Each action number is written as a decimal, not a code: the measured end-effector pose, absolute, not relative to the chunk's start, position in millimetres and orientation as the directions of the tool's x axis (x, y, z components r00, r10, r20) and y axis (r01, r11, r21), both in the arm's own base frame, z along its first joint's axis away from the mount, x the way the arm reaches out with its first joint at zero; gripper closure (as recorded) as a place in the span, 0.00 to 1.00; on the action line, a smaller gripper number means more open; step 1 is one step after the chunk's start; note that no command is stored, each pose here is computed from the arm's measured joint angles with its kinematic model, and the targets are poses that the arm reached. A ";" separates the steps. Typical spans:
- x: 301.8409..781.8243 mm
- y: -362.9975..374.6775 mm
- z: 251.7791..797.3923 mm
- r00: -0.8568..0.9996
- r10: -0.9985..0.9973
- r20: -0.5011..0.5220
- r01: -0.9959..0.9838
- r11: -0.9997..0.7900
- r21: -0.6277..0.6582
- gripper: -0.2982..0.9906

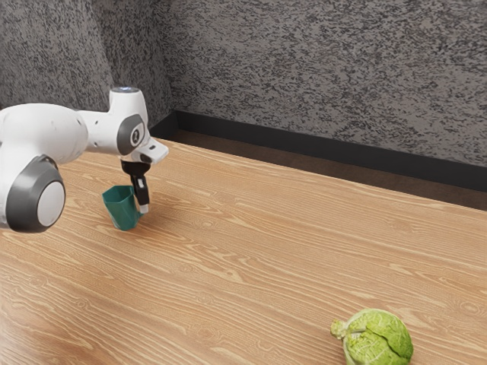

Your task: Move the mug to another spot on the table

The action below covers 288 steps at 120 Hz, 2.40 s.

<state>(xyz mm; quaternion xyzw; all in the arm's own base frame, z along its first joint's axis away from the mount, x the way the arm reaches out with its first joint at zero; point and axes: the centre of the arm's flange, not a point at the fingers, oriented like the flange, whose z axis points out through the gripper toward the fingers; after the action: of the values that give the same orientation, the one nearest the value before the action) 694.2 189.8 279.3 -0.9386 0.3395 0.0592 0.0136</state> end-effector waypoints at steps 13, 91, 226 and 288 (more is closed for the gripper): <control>695.3 187.3 280.1 0.755 -0.644 -0.121 -0.648 -0.762 0.014 0.59; 700.3 73.9 317.1 0.599 -0.687 -0.410 -0.738 -0.673 0.050 0.78; 703.5 3.0 266.8 0.663 -0.594 -0.456 -0.660 -0.751 0.020 0.47; 639.9 20.3 481.1 0.870 -0.493 -0.023 -0.493 -0.870 0.001 0.27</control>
<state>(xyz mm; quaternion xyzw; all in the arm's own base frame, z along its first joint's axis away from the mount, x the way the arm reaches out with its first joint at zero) 639.9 20.3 481.1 -0.9668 0.2551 0.0111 0.0025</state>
